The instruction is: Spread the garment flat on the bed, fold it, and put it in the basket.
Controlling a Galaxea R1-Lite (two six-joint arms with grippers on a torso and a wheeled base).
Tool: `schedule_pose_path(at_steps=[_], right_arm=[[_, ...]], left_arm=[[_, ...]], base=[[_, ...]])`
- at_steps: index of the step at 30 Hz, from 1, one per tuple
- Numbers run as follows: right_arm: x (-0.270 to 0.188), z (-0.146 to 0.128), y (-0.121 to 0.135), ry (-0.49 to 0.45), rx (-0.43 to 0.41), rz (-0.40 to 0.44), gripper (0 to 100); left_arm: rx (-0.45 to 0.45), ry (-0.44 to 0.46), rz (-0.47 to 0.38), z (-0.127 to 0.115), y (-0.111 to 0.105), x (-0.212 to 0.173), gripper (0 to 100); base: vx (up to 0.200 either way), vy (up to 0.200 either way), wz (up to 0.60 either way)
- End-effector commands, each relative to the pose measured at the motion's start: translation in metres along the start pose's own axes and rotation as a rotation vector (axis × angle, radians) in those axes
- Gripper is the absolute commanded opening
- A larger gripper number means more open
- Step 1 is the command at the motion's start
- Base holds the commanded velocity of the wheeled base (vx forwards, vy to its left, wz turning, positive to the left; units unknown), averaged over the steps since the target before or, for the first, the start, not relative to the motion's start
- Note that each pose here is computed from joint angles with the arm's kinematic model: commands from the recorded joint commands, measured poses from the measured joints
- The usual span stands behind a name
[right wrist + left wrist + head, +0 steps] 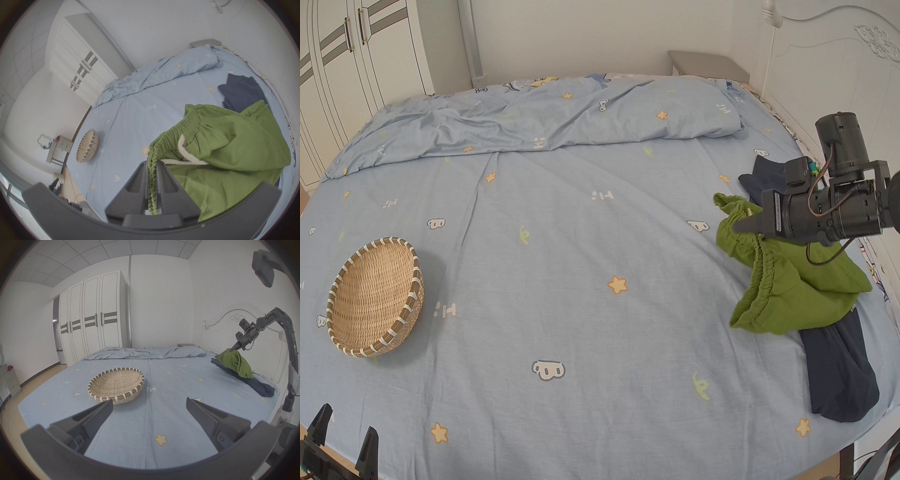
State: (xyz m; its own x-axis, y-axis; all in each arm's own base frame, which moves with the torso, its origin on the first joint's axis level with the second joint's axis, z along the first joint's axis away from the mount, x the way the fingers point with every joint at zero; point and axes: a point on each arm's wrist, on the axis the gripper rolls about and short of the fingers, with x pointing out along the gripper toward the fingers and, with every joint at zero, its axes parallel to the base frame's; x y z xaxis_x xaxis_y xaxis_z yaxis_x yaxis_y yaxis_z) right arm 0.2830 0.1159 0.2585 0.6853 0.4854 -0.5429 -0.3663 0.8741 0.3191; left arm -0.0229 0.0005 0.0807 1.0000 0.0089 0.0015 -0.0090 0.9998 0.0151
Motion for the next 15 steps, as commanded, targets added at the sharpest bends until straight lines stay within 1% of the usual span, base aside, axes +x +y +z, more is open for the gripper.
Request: schedule_pose_path(at_steps=[1, 2, 3, 4, 7, 8, 9, 11, 13, 15], right_arm=[[-0.02, -0.023, 0.033, 0.012, -0.055, 0.036, 0], [-0.016, -0.027, 0.04, 0.019, -0.076, 0.042, 0], [-0.016, -0.027, 0.04, 0.019, -0.076, 0.042, 0], [-0.013, -0.028, 0.053, -0.01, -0.104, 0.046, 0], [-0.01, -0.023, 0.071, -0.065, -0.128, 0.099, 0], [-0.009, -0.022, 0.072, -0.065, -0.129, 0.1, 0], [-0.003, -0.018, 0.081, -0.07, -0.14, 0.121, 0], [0.002, -0.013, 0.09, -0.071, -0.149, 0.142, 0], [0.011, -0.006, 0.102, -0.08, -0.14, 0.171, 0], [0.017, -0.001, 0.113, -0.092, -0.112, 0.199, 0]], left_arm=[[0.0, 0.0, 0.0, -0.005, 0.0, 0.0, 100], [0.0, 0.001, 0.0, -0.005, 0.0, 0.0, 100], [0.0, 0.001, 0.0, -0.005, 0.0, 0.0, 100], [0.002, 0.001, 0.0, -0.005, 0.0, 0.0, 100], [0.0, 0.0, 0.0, -0.005, 0.0, 0.0, 100], [-0.001, 0.0, 0.0, -0.005, 0.0, 0.0, 100], [0.0, 0.0, 0.0, -0.005, 0.0, 0.0, 100], [0.0, 0.0, 0.0, -0.005, 0.0, 0.0, 100], [0.003, 0.001, -0.001, -0.005, 0.0, 0.0, 100], [0.003, 0.0, -0.001, -0.005, 0.0, 0.0, 100]], base=[[0.0, 0.0, 0.0], [0.0, 0.0, 0.0], [0.0, 0.0, 0.0], [0.0, 0.0, 0.0], [0.0, 0.0, 0.0], [0.0, 0.0, 0.0], [0.0, 0.0, 0.0], [0.0, 0.0, 0.0], [0.0, 0.0, 0.0], [0.0, 0.0, 0.0]])
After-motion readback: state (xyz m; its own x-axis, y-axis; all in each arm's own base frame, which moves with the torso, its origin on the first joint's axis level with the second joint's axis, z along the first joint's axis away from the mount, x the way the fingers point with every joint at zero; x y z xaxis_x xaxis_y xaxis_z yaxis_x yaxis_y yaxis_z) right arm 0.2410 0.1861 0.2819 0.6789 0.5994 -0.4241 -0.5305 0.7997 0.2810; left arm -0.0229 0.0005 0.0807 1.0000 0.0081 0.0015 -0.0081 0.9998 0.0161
